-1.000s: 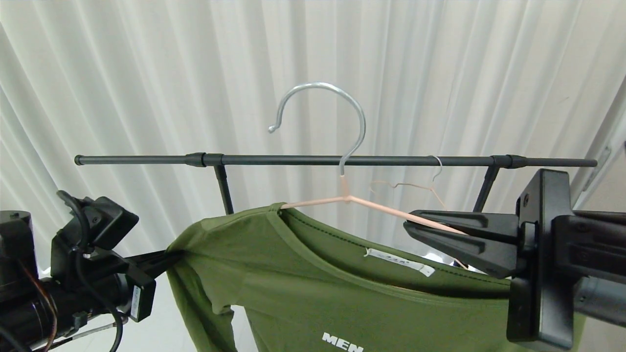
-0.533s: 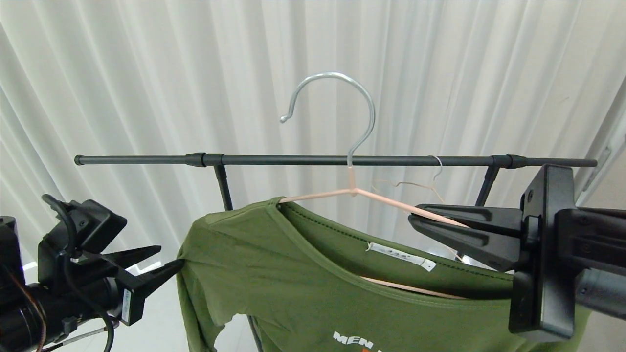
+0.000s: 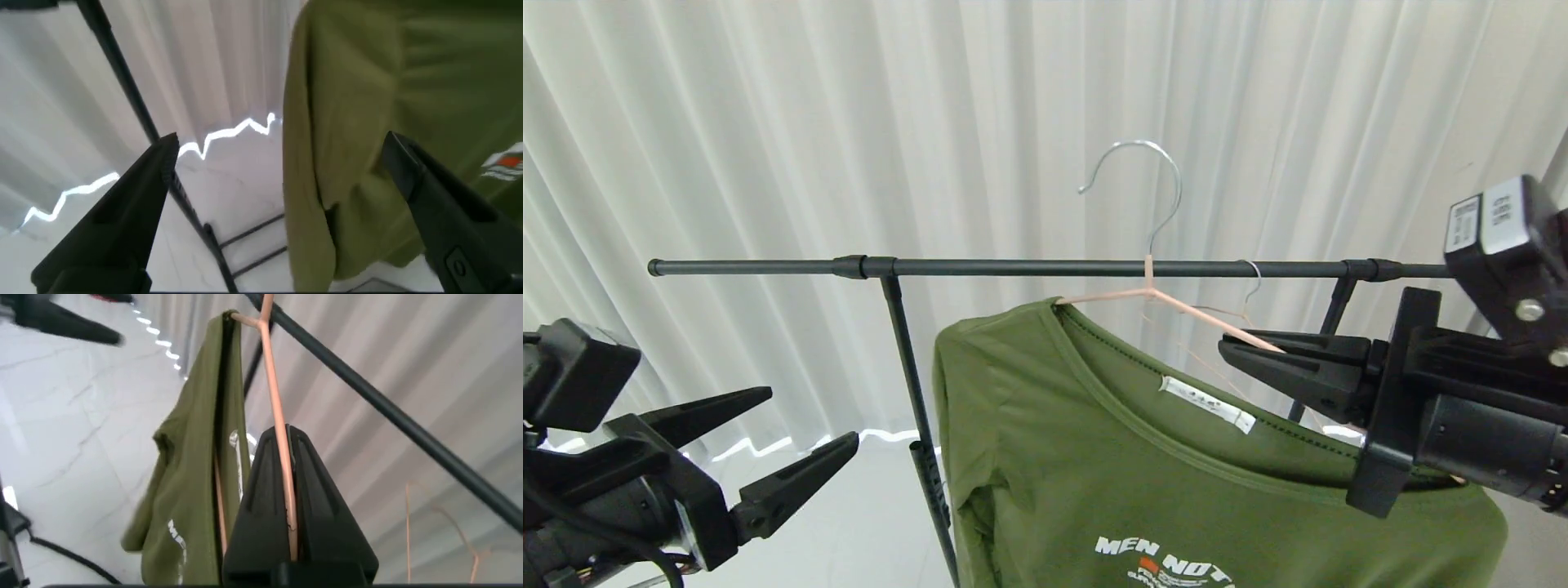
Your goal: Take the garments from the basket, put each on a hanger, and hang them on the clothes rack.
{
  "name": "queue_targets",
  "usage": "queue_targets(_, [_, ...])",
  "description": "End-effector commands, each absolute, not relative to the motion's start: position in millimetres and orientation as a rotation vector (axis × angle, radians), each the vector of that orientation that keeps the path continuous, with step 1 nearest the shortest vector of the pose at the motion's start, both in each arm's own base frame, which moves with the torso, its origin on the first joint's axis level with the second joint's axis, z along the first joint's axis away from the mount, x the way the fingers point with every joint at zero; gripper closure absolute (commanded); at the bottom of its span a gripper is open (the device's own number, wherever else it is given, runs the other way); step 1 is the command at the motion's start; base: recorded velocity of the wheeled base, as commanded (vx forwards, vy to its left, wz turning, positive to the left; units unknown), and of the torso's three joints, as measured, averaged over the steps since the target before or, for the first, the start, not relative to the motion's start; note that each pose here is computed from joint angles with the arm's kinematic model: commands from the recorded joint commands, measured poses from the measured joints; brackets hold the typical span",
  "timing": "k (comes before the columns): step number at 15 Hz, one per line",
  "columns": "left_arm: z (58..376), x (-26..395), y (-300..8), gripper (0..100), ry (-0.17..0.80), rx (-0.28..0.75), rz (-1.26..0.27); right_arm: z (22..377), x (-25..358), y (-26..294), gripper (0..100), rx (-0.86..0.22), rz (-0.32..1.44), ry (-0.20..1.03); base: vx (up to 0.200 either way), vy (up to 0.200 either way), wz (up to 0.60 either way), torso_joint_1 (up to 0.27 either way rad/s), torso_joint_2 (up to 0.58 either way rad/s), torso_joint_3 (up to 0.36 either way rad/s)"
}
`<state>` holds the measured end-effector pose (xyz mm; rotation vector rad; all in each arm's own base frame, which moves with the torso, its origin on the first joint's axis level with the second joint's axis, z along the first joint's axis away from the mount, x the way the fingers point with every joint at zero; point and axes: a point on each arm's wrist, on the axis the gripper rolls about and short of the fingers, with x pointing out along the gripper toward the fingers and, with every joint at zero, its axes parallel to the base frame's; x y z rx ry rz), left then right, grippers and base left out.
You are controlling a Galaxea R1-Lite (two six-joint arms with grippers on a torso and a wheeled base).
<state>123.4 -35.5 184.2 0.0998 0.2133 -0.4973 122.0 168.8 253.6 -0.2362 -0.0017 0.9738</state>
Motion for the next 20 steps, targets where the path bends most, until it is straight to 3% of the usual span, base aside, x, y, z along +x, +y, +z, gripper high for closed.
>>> queue_targets(1, [188.6, 117.7, -34.0, 0, 0.181, 0.097, -0.484, 246.0, 128.6, 160.6, 100, -0.199, 0.925, 0.097, 0.0, 0.0, 0.0, 0.0, 0.0, 0.0])
queue_targets(7, [192.1, 115.4, -30.4, 0, 0.161, 0.09, -0.444, 215.1, 117.2, 139.6, 100, -0.118, 0.887, 0.242, 0.0, 0.0, 0.0, 0.0, 0.0, 0.0])
queue_targets(11, [188.8, 117.2, -28.7, 0, 0.181, 0.075, -0.426, 205.7, 122.7, 120.1, 100, -0.082, 0.787, 0.278, 0.0, 0.0, 0.0, 0.0, 0.0, 0.0])
queue_targets(17, [188.6, 128.1, -30.1, 0, 0.221, 0.027, -0.416, 201.1, 126.6, 115.5, 100, -0.029, 0.744, 0.303, 0.0, 0.0, 0.0, 0.0, 0.0, 0.0])
queue_targets(20, [187.1, 128.7, -30.2, 0, 0.228, 0.028, -0.416, 197.0, 125.6, 114.2, 100, -0.034, 0.742, 0.316, 0.2, 0.0, 0.0, 0.002, 0.0, 0.002])
